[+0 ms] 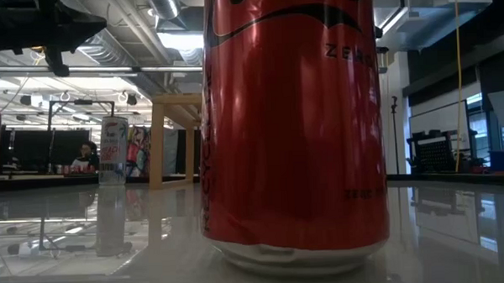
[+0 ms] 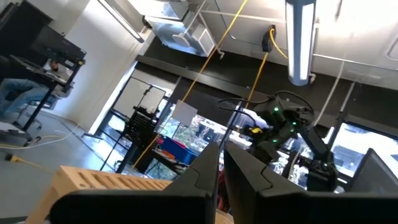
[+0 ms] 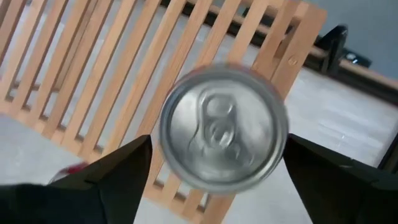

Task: Place canned beverage on shelf
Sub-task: Put the top red black soda can on the shelf, then put the red black soda can aligned with the other red black soda can on the shelf

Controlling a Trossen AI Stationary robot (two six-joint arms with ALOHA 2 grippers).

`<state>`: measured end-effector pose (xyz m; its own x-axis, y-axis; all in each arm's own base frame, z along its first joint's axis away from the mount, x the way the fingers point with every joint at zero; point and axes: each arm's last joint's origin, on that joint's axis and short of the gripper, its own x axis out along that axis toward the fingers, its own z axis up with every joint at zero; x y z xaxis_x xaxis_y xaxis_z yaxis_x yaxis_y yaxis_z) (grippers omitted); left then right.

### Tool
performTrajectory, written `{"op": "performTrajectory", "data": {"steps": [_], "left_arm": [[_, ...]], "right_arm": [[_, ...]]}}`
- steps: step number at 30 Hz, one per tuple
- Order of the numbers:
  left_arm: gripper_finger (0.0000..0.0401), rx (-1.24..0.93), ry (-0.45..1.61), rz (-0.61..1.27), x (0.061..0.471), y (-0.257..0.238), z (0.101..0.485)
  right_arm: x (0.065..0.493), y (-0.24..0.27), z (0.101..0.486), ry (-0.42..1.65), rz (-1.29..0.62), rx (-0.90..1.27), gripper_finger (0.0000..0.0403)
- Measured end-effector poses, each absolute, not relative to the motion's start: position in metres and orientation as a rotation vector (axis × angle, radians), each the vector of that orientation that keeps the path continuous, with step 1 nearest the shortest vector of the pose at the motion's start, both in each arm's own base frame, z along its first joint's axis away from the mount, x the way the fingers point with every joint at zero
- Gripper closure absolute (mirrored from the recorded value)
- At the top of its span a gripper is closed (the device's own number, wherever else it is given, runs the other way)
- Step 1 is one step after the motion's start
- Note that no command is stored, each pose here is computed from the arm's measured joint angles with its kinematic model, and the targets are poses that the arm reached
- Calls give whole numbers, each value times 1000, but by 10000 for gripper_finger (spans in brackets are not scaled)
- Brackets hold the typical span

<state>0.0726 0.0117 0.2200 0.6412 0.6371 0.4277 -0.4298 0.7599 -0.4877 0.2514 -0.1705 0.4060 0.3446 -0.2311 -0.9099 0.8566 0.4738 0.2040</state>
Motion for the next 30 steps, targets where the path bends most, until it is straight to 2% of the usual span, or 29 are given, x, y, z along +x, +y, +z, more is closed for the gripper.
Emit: {"op": "performTrajectory", "data": {"steps": [10, 14, 18, 23, 30], "left_arm": [[375, -299, -530, 613, 78, 11, 213], [340, -251, -510, 561, 79, 9, 215], [294, -218, -427, 504, 79, 8, 231], [254, -152, -261, 384, 90, 3, 261], [251, -229, -106, 143, 135, -14, 297]], "right_arm": [[231, -142, 460, 874, -766, 706, 55], [228, -105, 478, 817, -704, 594, 54], [232, -68, 481, 828, -679, 445, 54], [240, -25, 481, 858, -511, 341, 54], [256, 38, 479, 798, -247, 265, 54]]}}
